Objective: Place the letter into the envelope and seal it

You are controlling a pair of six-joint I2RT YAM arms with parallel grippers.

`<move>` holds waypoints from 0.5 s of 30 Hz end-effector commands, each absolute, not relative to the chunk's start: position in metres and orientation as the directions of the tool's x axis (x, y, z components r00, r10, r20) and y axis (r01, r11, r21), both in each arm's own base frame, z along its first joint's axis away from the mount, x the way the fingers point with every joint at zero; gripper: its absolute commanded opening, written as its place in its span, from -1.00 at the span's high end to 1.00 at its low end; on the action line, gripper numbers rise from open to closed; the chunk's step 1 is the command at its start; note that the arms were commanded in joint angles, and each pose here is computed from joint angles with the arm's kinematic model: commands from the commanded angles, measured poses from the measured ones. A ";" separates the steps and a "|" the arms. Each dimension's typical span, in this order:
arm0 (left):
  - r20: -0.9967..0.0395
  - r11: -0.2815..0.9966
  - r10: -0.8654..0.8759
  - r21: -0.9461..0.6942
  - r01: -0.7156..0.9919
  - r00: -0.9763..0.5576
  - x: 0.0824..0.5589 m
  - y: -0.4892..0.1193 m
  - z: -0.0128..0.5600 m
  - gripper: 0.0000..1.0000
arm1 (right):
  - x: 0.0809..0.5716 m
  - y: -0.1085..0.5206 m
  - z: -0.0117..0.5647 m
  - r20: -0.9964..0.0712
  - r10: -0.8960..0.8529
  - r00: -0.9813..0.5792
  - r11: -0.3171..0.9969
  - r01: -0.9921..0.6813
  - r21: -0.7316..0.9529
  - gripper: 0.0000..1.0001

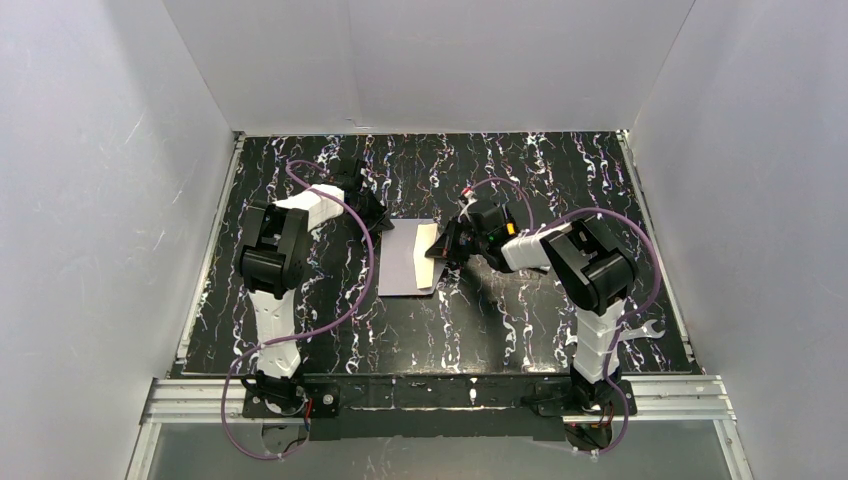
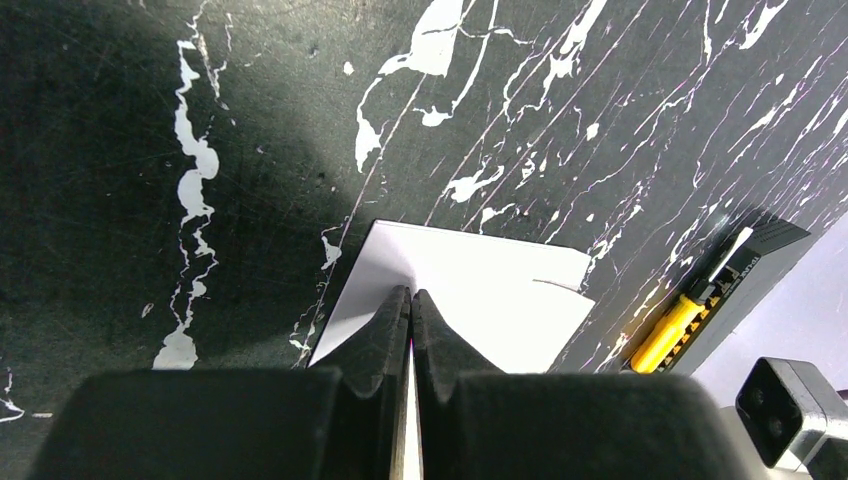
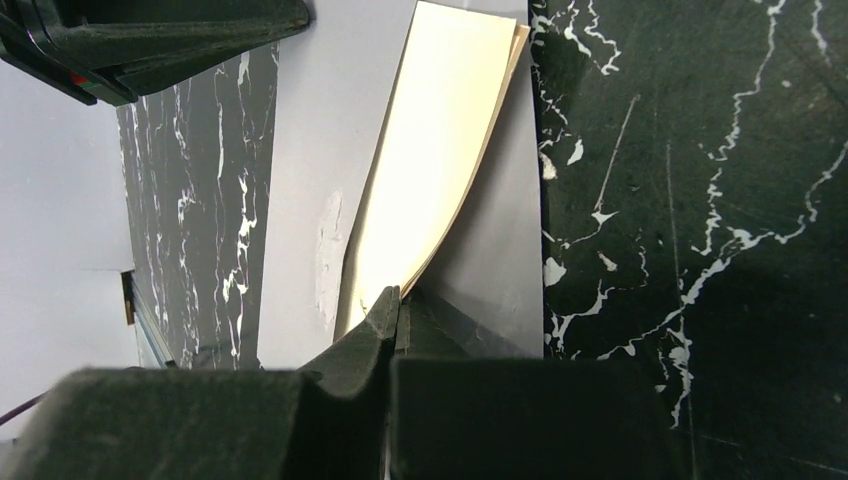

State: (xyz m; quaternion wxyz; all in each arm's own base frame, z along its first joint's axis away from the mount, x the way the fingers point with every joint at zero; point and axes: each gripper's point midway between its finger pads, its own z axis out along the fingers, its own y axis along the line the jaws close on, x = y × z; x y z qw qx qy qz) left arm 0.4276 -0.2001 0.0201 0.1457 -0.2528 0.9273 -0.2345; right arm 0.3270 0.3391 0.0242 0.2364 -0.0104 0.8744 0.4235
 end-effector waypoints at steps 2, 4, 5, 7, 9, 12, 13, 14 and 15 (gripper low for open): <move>-0.150 0.800 -0.519 -0.432 -0.417 -0.841 0.412 -0.189 0.001 1.00 | 0.306 0.328 -0.002 -0.341 0.147 -0.928 0.711 -0.141 0.689 0.97; -0.146 0.797 -0.514 -0.445 -0.408 -0.845 0.413 -0.191 0.002 1.00 | 0.304 0.336 -0.001 -0.341 0.111 -0.933 0.684 -0.177 0.708 0.97; -0.146 0.797 -0.510 -0.451 -0.402 -0.848 0.413 -0.193 0.003 0.99 | 0.304 0.341 -0.001 -0.345 0.088 -0.935 0.664 -0.203 0.720 0.97; -0.150 0.798 -0.501 -0.462 -0.388 -0.852 0.414 -0.195 0.005 0.96 | 0.306 0.347 -0.003 -0.360 0.052 -0.932 0.642 -0.245 0.726 0.97; -0.151 0.797 -0.488 -0.479 -0.368 -0.860 0.414 -0.198 0.011 0.91 | 0.309 0.350 -0.006 -0.370 0.028 -0.929 0.641 -0.267 0.720 0.97; -0.158 0.797 -0.467 -0.502 -0.336 -0.870 0.414 -0.201 0.023 0.82 | 0.315 0.350 -0.010 -0.381 0.018 -0.924 0.658 -0.276 0.701 0.97; -0.161 0.799 -0.457 -0.507 -0.324 -0.875 0.413 -0.202 0.028 0.78 | 0.317 0.350 -0.010 -0.380 0.021 -0.925 0.665 -0.271 0.696 0.97; -0.162 0.798 -0.451 -0.514 -0.315 -0.878 0.412 -0.203 0.035 0.72 | 0.318 0.349 -0.011 -0.380 0.024 -0.925 0.674 -0.266 0.689 0.97; -0.166 0.798 -0.444 -0.521 -0.304 -0.880 0.411 -0.203 0.041 0.63 | 0.319 0.348 -0.012 -0.376 0.025 -0.926 0.680 -0.260 0.685 0.97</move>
